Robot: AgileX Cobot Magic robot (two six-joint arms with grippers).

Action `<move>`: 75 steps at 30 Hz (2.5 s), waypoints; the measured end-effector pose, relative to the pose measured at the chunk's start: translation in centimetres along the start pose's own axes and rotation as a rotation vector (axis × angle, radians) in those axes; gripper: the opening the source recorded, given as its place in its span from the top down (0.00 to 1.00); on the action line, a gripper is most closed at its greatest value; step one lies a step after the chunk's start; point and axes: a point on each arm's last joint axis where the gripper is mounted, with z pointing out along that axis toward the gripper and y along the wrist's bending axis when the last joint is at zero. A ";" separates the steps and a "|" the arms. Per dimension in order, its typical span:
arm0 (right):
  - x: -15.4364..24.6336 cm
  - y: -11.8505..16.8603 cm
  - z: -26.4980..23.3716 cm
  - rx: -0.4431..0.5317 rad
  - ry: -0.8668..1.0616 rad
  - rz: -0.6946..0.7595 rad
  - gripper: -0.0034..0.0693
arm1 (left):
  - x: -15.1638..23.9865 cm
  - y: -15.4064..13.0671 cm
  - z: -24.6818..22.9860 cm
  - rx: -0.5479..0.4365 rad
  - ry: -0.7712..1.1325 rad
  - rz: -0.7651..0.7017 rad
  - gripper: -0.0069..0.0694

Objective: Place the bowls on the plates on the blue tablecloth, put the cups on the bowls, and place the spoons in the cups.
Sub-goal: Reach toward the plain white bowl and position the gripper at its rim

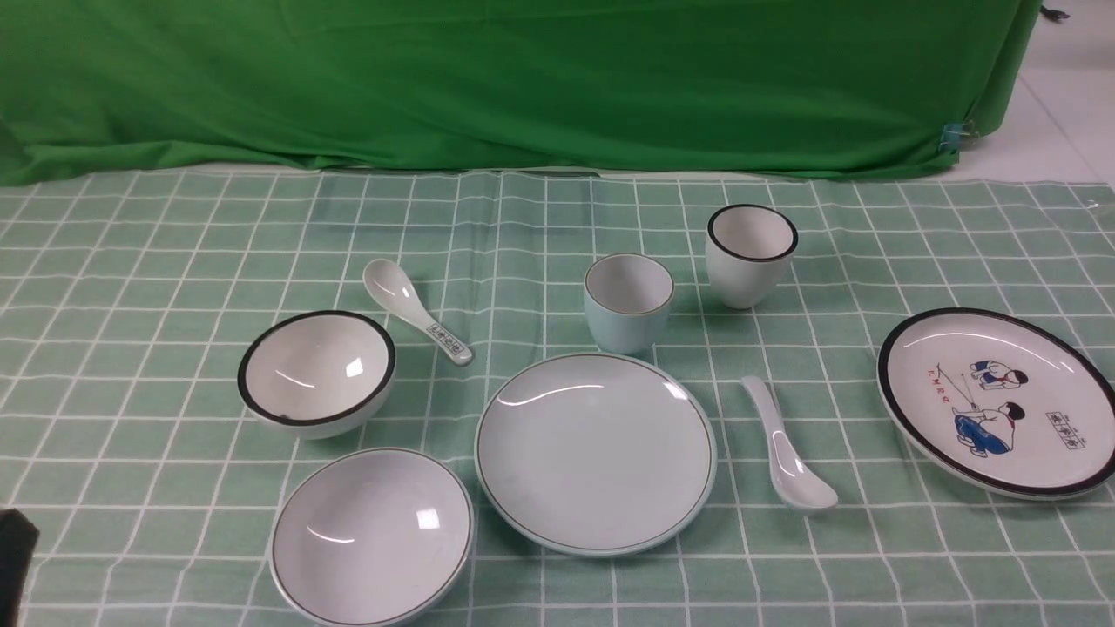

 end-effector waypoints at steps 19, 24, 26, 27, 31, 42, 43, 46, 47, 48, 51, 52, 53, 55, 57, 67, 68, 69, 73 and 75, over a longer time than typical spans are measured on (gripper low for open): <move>-4.0 -0.8 -1.0 -0.107 -0.463 0.836 0.62 | -12.8 -3.5 -3.1 0.103 -0.594 -0.111 0.89; -4.0 -0.7 -1.0 -0.115 -0.443 0.855 0.62 | -18.4 -6.2 -0.7 0.024 -0.198 0.030 0.89; -5.1 -0.5 -1.6 -0.126 -0.352 0.835 0.68 | -17.5 -6.0 3.0 -0.060 0.183 0.043 0.89; -6.2 -0.4 -2.3 -0.172 -0.293 0.780 0.74 | -16.3 -5.6 4.8 -0.089 0.361 0.056 0.89; -10.3 -0.2 -4.0 -0.252 -0.067 0.599 0.90 | -12.4 -4.6 9.3 -0.107 0.757 0.079 0.89; -16.2 1.4 -1.7 -0.467 0.585 0.183 0.92 | -4.5 -5.3 17.0 0.015 1.153 0.100 0.91; -16.3 1.5 -1.4 -0.475 0.600 0.169 0.91 | -4.2 -5.5 17.3 0.008 1.166 0.111 0.91; -16.1 2.2 0.2 -0.493 0.675 0.139 0.90 | -1.9 -6.1 18.4 -0.081 1.222 0.191 0.91; -16.1 2.2 0.4 -0.493 0.678 0.139 0.90 | -1.7 -6.1 18.6 -0.090 1.222 0.204 0.91; -16.2 2.2 0.4 -0.493 0.677 0.139 0.90 | -1.6 -6.1 18.6 -0.092 1.222 0.202 0.90; -16.4 2.2 0.6 -0.488 0.650 0.145 0.88 | -0.7 -5.9 19.7 -0.108 1.194 0.223 0.86; -16.5 2.3 0.7 -0.488 0.638 0.148 0.88 | -0.4 -5.8 20.0 -0.110 1.190 0.223 0.84; -16.6 2.2 0.7 -0.487 0.630 0.149 0.88 | -0.2 -5.8 20.2 -0.113 1.189 0.221 0.81; -16.6 2.2 0.8 -0.485 0.621 0.152 0.88 | 0.3 -5.7 20.4 -0.118 1.200 0.216 0.73; -16.7 2.2 0.8 -0.484 0.615 0.153 0.87 | 0.9 -5.6 20.7 -0.124 1.213 0.207 0.62; -16.9 2.2 1.0 -0.481 0.588 0.158 0.84 | 3.9 -4.9 21.6 -0.160 1.318 0.183 0.34; -16.9 2.2 1.0 -0.481 0.588 0.158 0.84 | 3.9 -4.9 21.6 -0.161 1.319 0.177 0.34; -16.9 2.2 1.0 -0.480 0.585 0.159 0.83 | 4.2 -4.8 21.6 -0.165 1.331 0.178 0.42; -17.0 2.2 1.0 -0.478 0.575 0.161 0.82 | 4.4 -4.7 21.6 -0.170 1.350 0.184 0.74; -17.0 2.2 1.0 -0.478 0.574 0.161 0.81 | 4.1 -4.9 21.5 -0.171 1.370 0.177 0.84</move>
